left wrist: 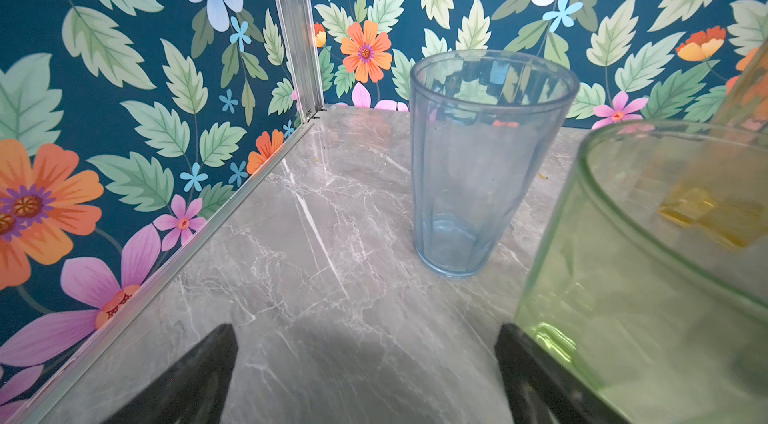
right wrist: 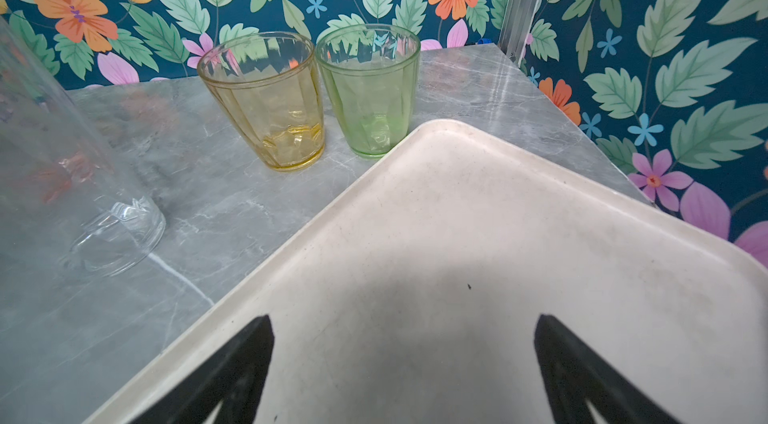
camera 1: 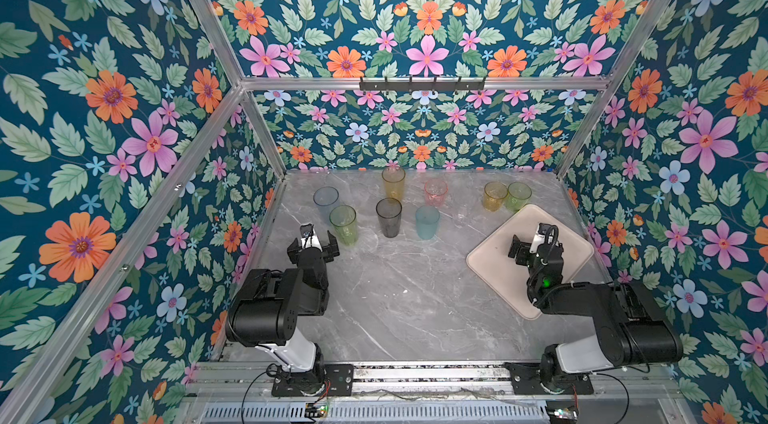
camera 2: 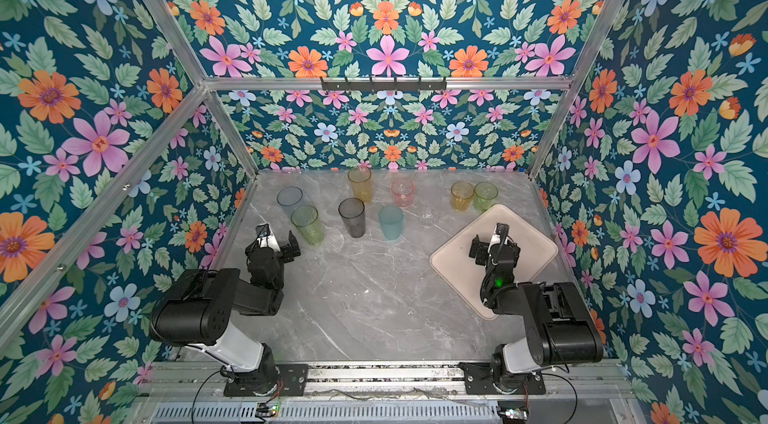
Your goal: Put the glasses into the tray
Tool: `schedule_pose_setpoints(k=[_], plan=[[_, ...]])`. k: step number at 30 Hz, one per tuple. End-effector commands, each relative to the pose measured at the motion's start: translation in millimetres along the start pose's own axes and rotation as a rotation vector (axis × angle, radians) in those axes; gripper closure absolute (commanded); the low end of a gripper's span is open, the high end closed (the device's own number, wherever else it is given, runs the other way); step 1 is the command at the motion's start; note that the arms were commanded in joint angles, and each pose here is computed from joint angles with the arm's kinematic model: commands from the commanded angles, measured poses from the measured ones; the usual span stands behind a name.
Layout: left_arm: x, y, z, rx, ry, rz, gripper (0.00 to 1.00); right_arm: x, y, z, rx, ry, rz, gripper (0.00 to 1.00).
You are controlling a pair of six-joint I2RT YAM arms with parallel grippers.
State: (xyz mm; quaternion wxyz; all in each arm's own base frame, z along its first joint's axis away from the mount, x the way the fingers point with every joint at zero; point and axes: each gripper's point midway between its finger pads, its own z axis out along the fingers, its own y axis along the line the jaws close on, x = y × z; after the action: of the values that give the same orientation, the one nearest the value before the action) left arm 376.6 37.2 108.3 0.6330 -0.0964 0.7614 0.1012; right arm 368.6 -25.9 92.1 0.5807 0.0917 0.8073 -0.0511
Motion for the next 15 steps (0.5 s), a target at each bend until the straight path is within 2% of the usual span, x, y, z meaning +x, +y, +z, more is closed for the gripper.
schedule_pose_setpoints(k=[1,7,10,15], plan=[[-14,3,-6,-0.014,-0.056,-0.020,0.00,-11,-6,-1,0.035,-0.047,0.012,0.01],[-36,7,-22,-0.050,-0.096,-0.013,0.00,-26,-5,-14,0.025,-0.070,0.014,0.01],[-49,7,-32,-0.064,-0.120,-0.014,0.00,-33,-14,-22,0.072,-0.013,0.033,0.01],[-70,1,-50,-0.017,-0.105,-0.178,0.00,-57,-25,-42,0.162,0.128,0.198,0.01]])
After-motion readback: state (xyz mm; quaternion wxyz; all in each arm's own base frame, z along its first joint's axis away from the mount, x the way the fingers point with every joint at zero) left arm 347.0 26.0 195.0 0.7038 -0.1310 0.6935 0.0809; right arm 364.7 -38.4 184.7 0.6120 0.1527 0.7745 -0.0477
